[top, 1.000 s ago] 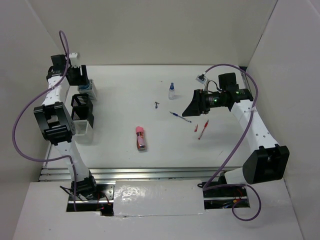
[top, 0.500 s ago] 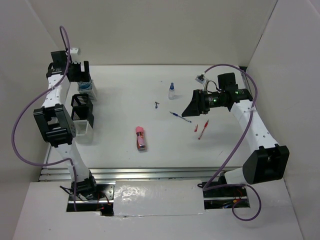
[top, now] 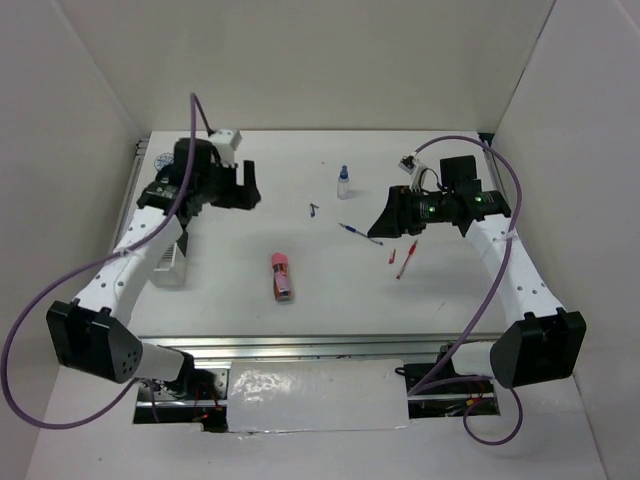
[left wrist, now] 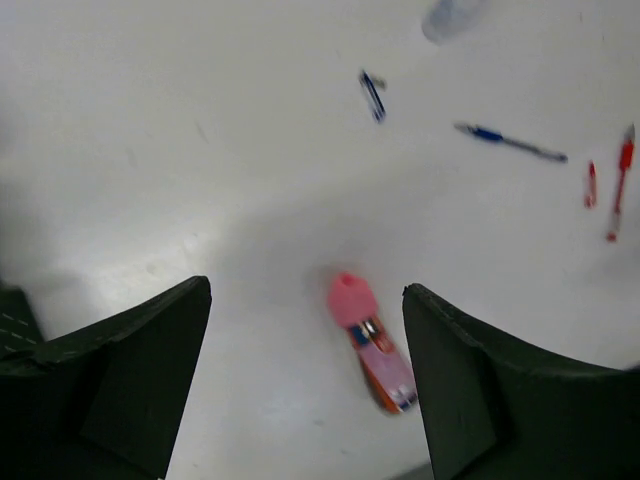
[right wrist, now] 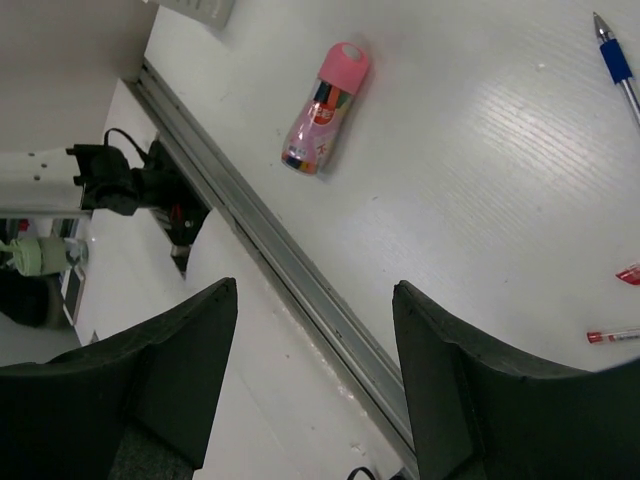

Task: Sort the stationery into containers
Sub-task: Pick up the stationery from the center of the board.

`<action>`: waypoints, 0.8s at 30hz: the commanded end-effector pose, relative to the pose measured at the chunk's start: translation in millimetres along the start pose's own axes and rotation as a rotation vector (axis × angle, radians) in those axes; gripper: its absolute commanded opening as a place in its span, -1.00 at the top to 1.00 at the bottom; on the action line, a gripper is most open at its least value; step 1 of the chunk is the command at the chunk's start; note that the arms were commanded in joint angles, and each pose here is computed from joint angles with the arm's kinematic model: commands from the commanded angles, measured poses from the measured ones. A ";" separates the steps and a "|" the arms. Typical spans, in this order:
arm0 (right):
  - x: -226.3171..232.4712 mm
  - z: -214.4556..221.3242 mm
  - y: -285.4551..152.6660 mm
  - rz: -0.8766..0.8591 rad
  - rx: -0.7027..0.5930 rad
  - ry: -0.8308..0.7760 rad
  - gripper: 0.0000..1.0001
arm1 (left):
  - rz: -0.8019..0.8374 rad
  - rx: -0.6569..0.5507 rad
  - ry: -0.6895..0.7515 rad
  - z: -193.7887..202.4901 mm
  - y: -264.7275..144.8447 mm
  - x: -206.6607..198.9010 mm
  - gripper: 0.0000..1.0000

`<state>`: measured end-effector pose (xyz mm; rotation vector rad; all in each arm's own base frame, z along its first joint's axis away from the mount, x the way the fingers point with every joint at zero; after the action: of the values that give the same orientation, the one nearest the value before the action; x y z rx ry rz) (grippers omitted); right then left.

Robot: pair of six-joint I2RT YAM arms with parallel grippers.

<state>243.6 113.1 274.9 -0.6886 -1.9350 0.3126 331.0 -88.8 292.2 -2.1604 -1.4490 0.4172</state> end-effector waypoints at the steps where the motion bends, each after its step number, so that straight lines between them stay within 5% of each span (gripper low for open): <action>1: 2.2 -10.6 -6.1 0.027 -0.080 -0.033 -0.41 | -0.036 0.230 -0.243 48.1 10.4 -28.3 -0.79; 4: 1.4 -12.5 -7.9 0.026 -0.088 -0.024 -0.41 | 0.002 0.421 -0.304 86.1 15.9 -59.2 -0.80; 14: -4.2 -12.4 -8.7 0.030 -0.089 -0.011 -0.41 | 0.045 0.568 -0.242 118.5 52.5 -108.7 -0.99; 24: -7.2 -12.4 -9.4 0.016 -0.085 0.003 -0.40 | 0.019 0.707 -0.251 140.3 91.4 -113.0 -0.90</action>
<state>253.3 100.7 275.3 -0.7706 -1.9085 0.2696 275.0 -181.3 116.3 -1.5701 -1.1451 1.0427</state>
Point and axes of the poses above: each gripper's point midway between its finger pads, its own y axis out along the fingers, its own x axis along the line the jaws close on, z = x × y, the point moved 7 cm from there along -y, back along the fingers, and after that the axes turned 13 degrees about y, right-handed, at the moved point
